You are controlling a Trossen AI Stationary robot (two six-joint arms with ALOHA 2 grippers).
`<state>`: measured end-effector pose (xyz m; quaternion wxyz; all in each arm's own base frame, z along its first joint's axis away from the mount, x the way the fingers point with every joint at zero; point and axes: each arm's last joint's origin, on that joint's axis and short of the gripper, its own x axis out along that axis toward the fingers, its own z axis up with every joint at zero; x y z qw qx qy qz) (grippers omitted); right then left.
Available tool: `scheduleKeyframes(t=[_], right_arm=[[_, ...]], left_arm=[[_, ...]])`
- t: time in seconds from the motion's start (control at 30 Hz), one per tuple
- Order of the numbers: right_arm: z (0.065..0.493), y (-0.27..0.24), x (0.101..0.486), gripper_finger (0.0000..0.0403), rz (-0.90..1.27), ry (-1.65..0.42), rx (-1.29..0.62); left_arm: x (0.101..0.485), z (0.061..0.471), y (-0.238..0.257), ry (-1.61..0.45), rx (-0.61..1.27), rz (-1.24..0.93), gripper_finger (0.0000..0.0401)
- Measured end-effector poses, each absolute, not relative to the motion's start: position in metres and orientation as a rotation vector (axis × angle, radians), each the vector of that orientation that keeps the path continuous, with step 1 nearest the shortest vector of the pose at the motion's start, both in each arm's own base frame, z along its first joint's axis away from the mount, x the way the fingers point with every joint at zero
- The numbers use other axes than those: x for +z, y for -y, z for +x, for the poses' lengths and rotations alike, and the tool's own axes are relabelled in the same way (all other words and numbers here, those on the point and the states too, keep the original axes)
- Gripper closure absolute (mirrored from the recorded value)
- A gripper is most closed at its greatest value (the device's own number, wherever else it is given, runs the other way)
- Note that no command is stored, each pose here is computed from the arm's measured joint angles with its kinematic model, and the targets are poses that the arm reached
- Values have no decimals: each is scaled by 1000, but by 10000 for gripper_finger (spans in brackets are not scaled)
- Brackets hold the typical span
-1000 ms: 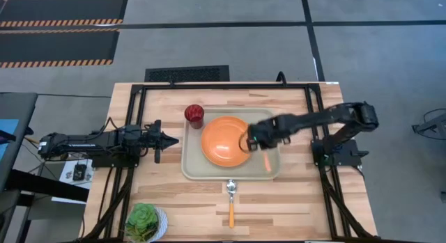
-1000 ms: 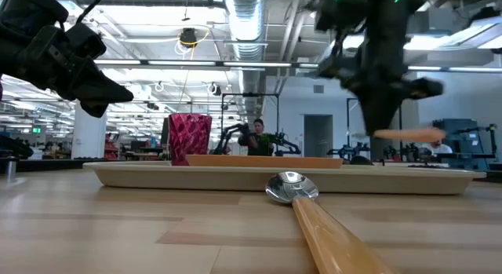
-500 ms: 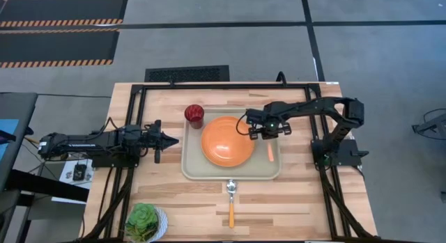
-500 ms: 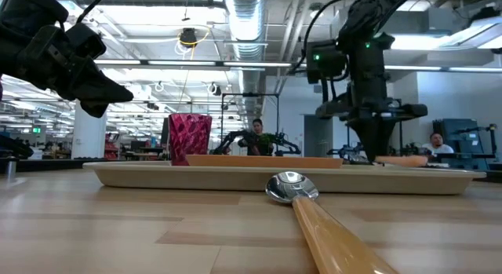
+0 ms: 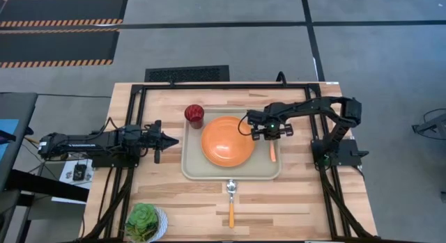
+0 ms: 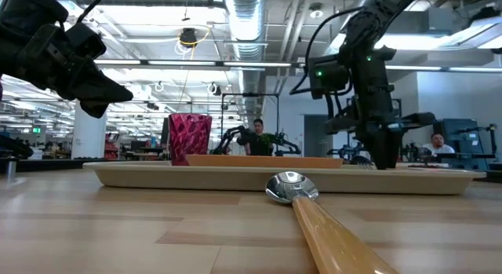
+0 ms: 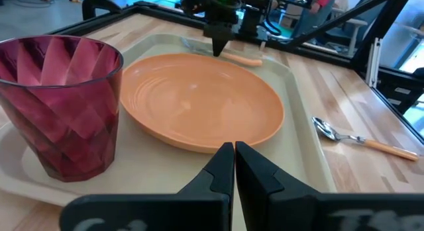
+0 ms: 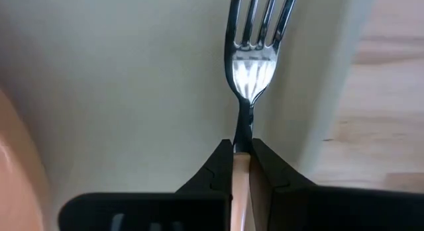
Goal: Pick and place plate/cup/fork/spoon on tray
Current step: Put the orange fork to the right of the gray serving tray
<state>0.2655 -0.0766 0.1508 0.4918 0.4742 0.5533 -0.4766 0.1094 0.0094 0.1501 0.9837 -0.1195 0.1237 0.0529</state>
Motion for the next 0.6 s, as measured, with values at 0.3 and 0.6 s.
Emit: scheduleKeyframes(t=[0.3,0.6], right_arm=[[265,76,149,365,1154,-1329,-1157],[265,76,149,339,1150,-1327,-1159]], left_arm=[[150,109,-9,-249,106,-242,401],[150,109,-9,-248,105,-243,401]])
